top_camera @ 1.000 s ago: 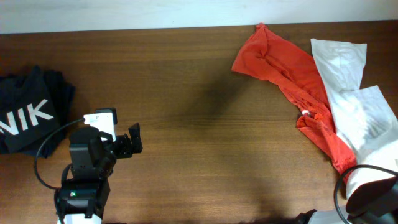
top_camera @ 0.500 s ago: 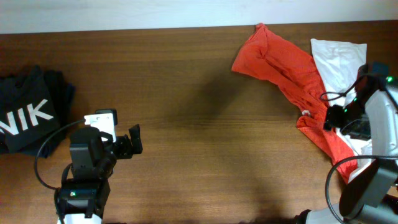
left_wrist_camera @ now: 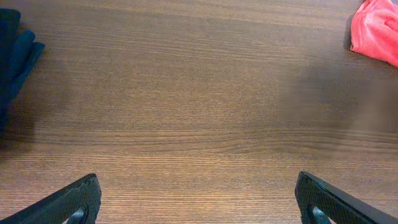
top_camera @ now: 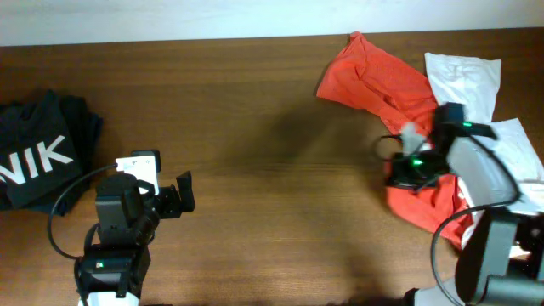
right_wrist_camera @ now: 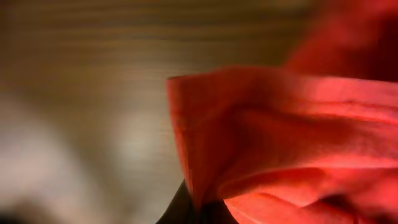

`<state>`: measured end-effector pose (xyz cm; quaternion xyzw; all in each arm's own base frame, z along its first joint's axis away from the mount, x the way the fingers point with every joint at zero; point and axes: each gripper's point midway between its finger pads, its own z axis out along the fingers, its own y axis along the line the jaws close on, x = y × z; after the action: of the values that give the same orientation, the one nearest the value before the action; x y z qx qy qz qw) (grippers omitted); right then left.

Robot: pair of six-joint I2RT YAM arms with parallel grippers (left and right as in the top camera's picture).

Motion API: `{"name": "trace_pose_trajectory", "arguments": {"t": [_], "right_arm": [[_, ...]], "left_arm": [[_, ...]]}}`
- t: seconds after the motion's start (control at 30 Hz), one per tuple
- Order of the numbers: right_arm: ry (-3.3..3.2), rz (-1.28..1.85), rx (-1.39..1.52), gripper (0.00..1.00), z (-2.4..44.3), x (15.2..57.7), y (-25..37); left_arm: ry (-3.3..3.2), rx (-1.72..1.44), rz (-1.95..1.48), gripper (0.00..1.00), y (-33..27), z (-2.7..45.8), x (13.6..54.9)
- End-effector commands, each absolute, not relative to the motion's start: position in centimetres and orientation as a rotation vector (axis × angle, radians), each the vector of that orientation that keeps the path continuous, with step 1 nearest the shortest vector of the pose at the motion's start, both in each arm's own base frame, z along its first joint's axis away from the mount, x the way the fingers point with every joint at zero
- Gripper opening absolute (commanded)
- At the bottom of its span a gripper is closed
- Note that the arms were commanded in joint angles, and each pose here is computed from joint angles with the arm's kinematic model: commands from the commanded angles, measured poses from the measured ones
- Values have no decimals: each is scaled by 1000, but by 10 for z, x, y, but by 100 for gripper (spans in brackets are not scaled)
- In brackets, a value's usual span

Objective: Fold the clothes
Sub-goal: 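Grasp the orange shirt with the right gripper and drag it left, then grasp the shirt edge with the left gripper and pull it left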

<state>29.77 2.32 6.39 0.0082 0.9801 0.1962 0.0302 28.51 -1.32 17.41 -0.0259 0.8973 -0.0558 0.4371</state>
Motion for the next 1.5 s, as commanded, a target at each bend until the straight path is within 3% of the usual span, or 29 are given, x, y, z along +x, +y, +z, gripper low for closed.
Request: {"name": "trace_pose_trajectory", "arguments": {"t": [0.0,0.2,0.33,0.37,0.4,0.43,0.47,0.5,0.6,0.7,0.87,1.07,1.27,1.3,1.33,1.37,1.47], "right_arm": [[2835,938,-425,4,93,303,141],[2503,871,-781,4,132,309,296],[2427,662,-840,4,131,309,317],[2429,654,-832,31,131,311,315],[2442,613,-804,41,131,317,307],[2453,560,-759,77,135,327,294],[2463,506,-710,95,142,337,279],[2478,435,-647,99,150,348,259],[2585,287,-477,99,169,364,191],[2758,204,-308,99,168,353,128],[2964,123,42,99,154,326,36],[3023,103,291,99,151,309,-15],[3041,101,325,99,151,303,-21],[3041,101,325,99,151,303,-21],[3040,94,326,99,151,303,-22],[3040,64,327,99,151,303,-25],[3045,-22,317,98,150,302,-35]], "left_arm": [[2211,-53,-155,99,-17,183,287],[2211,-53,-156,99,-17,183,287],[2212,-53,-156,99,-17,183,287],[2212,-53,-156,99,-17,183,287],[2212,-53,-156,99,-17,183,287],[2211,-53,-156,99,-17,183,287],[2212,-53,-156,99,-17,183,287],[2212,-53,-156,99,-17,183,287],[2212,-20,-223,99,-27,184,286],[2216,54,-397,99,-52,184,283],[2406,72,-615,98,-79,134,286],[2610,120,-698,94,-114,58,298],[2671,100,-810,93,-156,18,304],[2654,142,-821,61,-167,13,307],[2609,179,-826,21,-176,12,315],[2559,192,-815,1,-178,17,325],[2493,98,-668,1,-150,34,355]]}}
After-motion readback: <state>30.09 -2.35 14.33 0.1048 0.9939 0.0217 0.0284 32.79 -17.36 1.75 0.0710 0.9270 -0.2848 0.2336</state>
